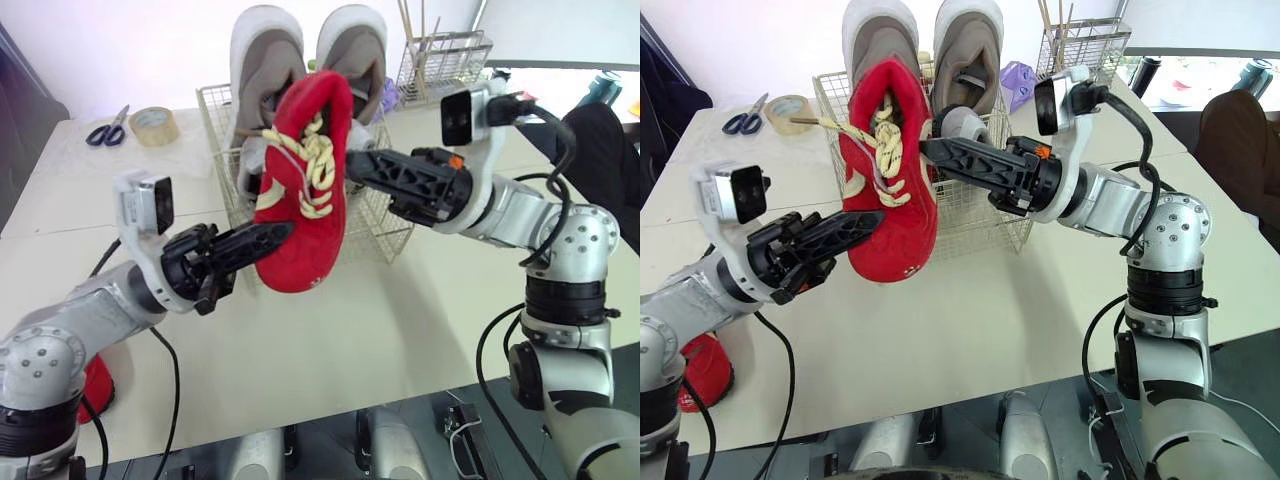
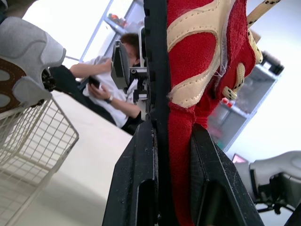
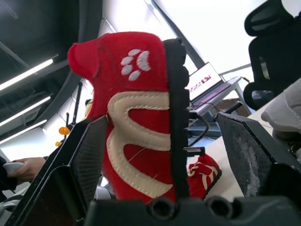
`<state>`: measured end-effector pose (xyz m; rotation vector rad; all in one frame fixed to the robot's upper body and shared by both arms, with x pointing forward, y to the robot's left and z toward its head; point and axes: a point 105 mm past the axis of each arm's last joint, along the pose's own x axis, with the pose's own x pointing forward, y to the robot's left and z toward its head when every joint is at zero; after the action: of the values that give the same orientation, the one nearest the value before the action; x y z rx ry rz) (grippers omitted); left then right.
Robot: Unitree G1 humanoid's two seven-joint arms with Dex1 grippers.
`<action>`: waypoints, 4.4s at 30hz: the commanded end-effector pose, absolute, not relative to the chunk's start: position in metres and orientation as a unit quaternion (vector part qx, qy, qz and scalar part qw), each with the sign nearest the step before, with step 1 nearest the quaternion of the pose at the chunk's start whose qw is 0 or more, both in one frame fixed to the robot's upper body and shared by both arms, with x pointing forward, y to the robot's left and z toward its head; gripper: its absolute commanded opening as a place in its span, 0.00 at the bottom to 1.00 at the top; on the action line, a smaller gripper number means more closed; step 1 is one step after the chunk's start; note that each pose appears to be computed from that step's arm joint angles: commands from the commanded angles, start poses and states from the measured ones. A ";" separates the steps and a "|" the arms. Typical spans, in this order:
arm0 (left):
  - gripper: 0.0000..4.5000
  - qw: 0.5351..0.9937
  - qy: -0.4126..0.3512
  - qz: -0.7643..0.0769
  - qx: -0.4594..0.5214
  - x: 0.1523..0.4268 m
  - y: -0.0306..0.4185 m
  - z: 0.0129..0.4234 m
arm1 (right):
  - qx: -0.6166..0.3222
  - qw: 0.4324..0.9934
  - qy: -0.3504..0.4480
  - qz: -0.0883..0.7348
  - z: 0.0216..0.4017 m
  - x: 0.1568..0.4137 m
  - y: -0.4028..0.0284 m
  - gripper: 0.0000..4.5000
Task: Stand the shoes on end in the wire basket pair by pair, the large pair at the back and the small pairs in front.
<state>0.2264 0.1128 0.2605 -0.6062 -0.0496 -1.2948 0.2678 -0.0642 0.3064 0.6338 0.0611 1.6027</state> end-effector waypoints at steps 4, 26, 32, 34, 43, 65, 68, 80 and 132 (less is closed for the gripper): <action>0.05 0.748 -0.045 -0.601 -0.279 0.222 0.116 0.271 | 0.287 0.636 -0.008 0.716 0.320 0.259 -0.077 0.89; 0.05 0.744 -0.005 -0.611 -0.270 0.222 0.099 0.252 | 0.265 0.635 0.002 0.726 0.310 0.252 -0.056 0.23; 0.46 0.753 0.003 -0.604 -0.261 0.226 0.102 0.250 | 0.239 0.643 -0.010 0.728 0.316 0.250 -0.062 0.10; 0.66 0.768 0.002 -0.591 -0.246 0.229 0.105 0.249 | 0.218 0.651 -0.019 0.727 0.320 0.250 -0.065 0.10; 0.88 0.841 0.045 -0.531 -0.089 0.214 0.131 0.252 | 0.071 0.730 -0.187 0.653 0.365 0.275 -0.116 0.10; 0.88 0.835 0.090 -0.537 -0.080 0.198 0.142 0.256 | -0.073 0.707 -0.175 0.682 0.283 0.334 -0.108 0.10; 0.88 0.835 0.092 -0.536 -0.080 0.198 0.141 0.255 | -0.083 0.698 -0.163 0.692 0.274 0.337 -0.105 0.10; 0.89 0.847 0.097 -0.516 -0.087 0.203 0.145 0.247 | -0.046 0.715 -0.083 0.693 0.235 0.361 -0.108 0.33; 0.89 0.884 0.065 -0.458 -0.072 0.226 0.150 0.236 | -0.159 0.845 -0.121 0.496 0.226 0.327 -0.057 0.53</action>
<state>0.2253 0.1507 0.2300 -0.1587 0.1710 -0.9557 0.3268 -0.0526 0.2208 -0.3120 -0.2218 1.0839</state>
